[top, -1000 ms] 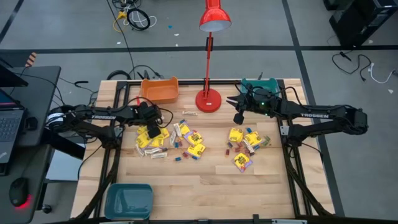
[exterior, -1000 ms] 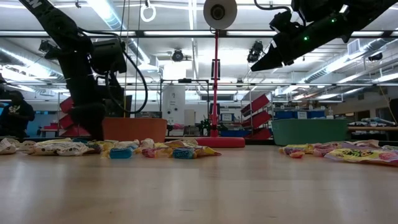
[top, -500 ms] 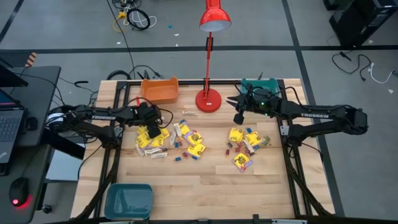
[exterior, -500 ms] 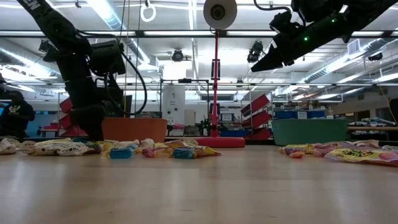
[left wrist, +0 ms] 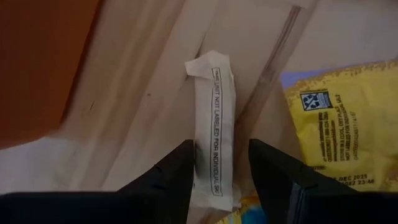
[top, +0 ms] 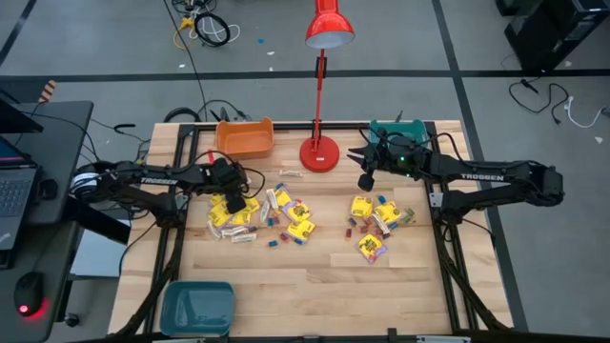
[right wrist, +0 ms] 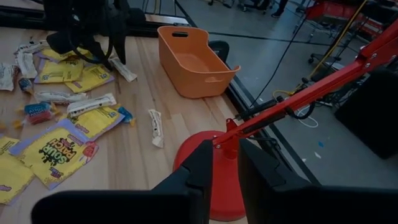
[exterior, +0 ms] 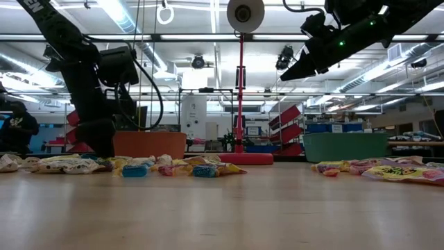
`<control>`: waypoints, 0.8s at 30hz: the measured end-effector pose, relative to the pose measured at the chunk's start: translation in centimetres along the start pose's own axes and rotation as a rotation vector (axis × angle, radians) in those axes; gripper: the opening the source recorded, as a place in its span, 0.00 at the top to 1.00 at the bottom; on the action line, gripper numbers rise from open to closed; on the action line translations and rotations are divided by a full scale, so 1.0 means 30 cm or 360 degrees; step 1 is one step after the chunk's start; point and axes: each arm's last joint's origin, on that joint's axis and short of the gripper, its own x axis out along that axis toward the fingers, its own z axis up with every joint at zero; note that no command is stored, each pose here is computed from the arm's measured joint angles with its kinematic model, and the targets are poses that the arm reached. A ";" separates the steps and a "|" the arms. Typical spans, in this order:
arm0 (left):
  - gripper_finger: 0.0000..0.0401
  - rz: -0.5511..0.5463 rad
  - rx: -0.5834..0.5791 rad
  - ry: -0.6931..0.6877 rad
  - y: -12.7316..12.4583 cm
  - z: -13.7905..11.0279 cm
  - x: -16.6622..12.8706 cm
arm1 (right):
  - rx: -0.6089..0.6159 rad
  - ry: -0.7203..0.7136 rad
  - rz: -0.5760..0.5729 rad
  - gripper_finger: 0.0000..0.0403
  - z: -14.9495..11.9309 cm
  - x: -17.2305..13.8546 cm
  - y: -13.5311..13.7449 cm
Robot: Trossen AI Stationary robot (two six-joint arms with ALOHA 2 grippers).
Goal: Sort candy
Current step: Put the white candy into the blue bin
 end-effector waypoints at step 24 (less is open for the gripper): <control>0.92 0.0001 -0.0004 -0.0016 0.001 0.004 -0.002 | -0.0003 -0.0001 0.0005 0.85 0.000 0.000 0.000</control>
